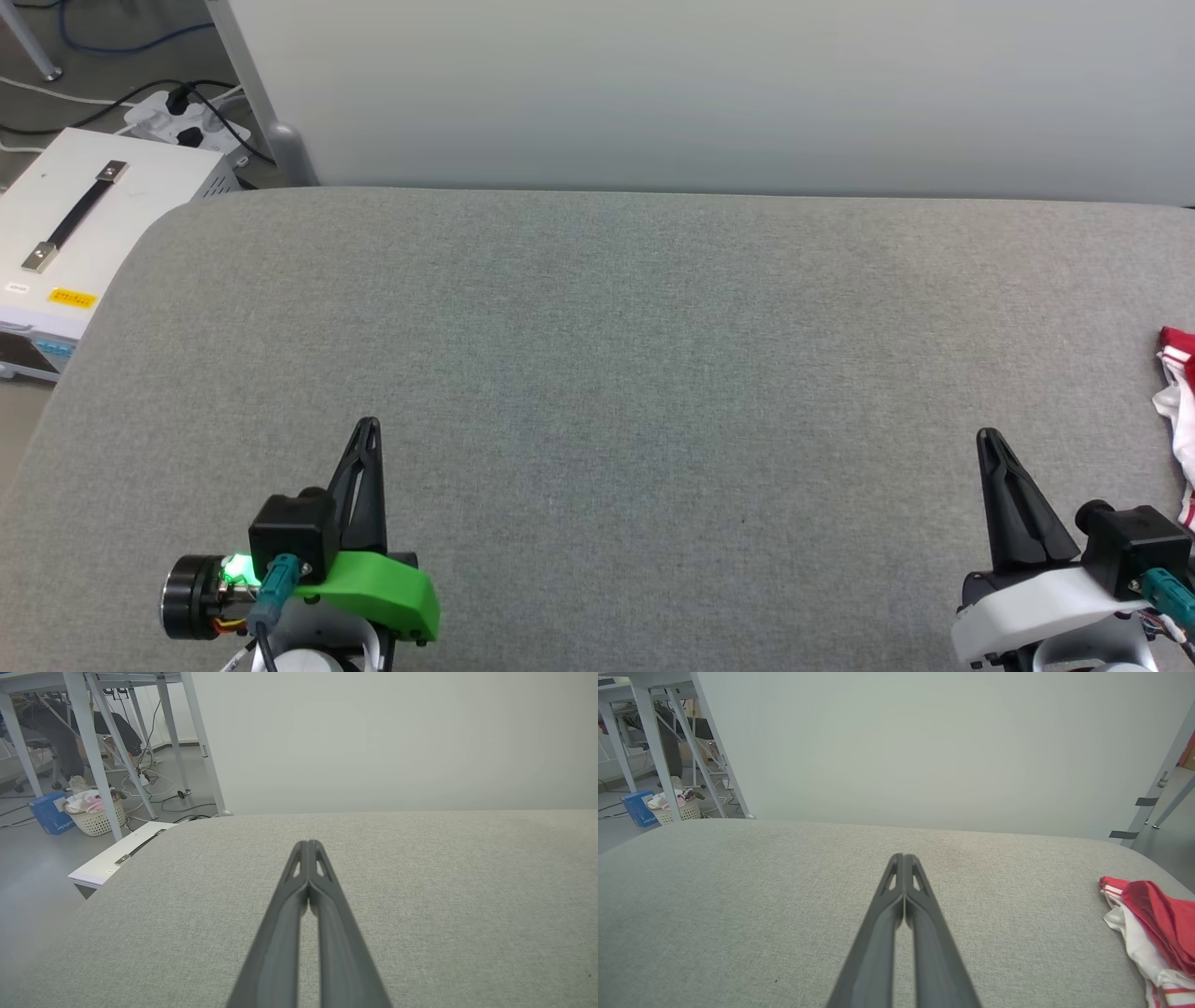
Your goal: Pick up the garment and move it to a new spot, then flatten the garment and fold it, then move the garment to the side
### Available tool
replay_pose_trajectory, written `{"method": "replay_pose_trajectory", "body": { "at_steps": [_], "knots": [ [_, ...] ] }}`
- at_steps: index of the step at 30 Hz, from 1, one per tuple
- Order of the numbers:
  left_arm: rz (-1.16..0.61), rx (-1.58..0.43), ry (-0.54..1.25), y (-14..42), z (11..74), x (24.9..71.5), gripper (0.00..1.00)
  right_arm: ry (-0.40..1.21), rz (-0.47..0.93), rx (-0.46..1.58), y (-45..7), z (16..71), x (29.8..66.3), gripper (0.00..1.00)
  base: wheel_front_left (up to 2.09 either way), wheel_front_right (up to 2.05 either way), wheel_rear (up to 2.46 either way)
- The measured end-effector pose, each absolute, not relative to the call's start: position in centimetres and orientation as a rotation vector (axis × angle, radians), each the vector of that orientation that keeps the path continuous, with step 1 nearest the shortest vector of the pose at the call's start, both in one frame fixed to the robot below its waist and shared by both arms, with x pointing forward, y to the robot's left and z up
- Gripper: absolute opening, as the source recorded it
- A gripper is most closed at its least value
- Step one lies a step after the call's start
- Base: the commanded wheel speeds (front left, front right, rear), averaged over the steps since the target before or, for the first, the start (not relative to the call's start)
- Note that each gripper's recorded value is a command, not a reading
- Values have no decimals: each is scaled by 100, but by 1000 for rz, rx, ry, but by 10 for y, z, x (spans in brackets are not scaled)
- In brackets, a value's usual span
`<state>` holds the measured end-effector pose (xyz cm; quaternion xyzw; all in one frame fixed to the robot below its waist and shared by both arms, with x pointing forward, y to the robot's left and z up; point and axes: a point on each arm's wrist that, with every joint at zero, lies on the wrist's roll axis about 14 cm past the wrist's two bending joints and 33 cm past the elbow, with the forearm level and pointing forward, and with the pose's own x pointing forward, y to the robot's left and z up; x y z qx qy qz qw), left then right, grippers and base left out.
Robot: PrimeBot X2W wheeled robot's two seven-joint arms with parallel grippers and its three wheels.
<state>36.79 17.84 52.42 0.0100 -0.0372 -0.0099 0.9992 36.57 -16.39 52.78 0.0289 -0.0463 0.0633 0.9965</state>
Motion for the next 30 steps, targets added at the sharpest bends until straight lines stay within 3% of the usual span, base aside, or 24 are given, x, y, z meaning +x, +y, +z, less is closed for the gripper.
{"method": "replay_pose_trajectory", "body": {
  "at_steps": [30],
  "knots": [
    [-17, 32, -48, 178, 526, 371, 0, -46, 128, 23, -163, 525, 366, 0, 0, 0, 0]
  ]
}}
